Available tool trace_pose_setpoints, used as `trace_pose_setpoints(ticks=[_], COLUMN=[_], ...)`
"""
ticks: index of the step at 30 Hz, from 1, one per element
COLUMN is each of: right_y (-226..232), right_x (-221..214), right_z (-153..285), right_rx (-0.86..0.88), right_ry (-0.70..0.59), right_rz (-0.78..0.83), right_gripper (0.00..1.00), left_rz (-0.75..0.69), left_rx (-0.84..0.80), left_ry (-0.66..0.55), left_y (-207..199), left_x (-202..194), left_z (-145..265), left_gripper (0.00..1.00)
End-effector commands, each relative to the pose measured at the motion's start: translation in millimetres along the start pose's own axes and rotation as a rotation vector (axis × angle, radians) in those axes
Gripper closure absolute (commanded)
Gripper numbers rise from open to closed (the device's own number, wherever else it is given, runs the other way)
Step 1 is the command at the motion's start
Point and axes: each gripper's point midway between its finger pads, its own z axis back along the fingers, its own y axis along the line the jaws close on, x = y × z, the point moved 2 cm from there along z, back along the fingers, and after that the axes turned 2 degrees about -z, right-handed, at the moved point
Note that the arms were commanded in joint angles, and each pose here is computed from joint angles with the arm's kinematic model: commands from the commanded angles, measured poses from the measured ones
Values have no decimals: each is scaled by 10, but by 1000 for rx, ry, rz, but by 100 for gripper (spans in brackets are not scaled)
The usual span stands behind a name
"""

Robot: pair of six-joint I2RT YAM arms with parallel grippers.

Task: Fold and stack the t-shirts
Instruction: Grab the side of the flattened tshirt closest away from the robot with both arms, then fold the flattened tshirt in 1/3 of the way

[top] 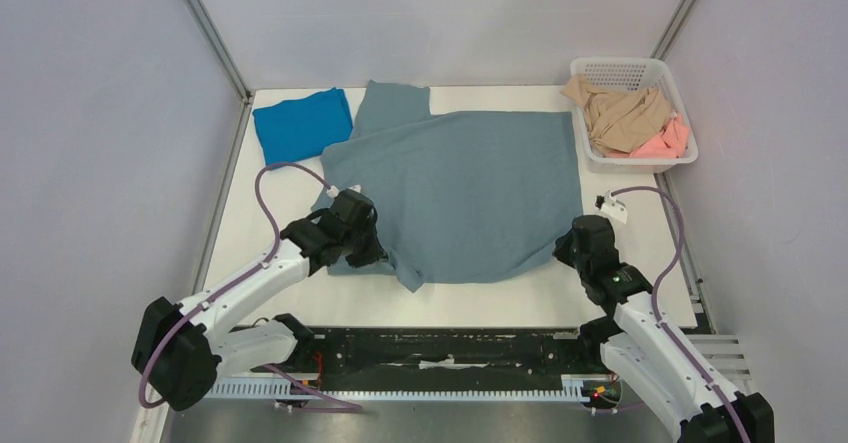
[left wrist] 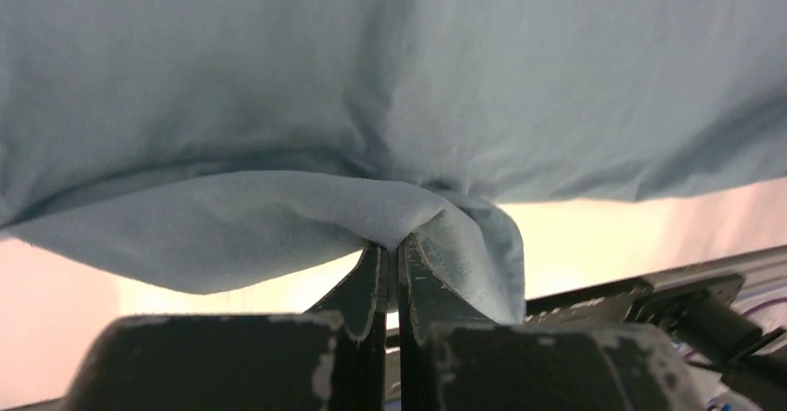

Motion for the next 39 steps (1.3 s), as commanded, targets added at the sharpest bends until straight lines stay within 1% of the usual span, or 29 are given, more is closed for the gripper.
trace_pose_setpoints(ticks=[1,5,9,13,18,26,33,36,39], right_y=[177,193,256,277,300,389,402,391,359], right_x=[425,538,623,732,855,970,1029,1046,1082], right_z=[-4,-73,-152,-206,-258,-373,-506,-586,-695], right_rx=[0,-58,-78,-106,-131,-129,-154,-171,-201], right_ry=[-127,-130,-129,-152,-184,-200,-216,-219,-251], right_rz=[20,66,88,94,101,107,105,106,100], right_gripper=[100,100,100,100,100,100,100,96,90], left_rz=[3,44,98,121,116,124,105,111,132], left_rx=[-90,-66,15,28,15,25,21,51,99], left_ry=[-72,-112,-158,-216,-293,-300,-292,-270,-262], left_y=[-242,-256,-95,-27,-12,39,-8,35,124], left_x=[436,708,949,1171,1417,1667,1845,1898,1975], left_z=[14,-45,-76,-36,8,-110,-284,-403,-558], left_gripper=[98,98,98,98,98,98,98,98,97])
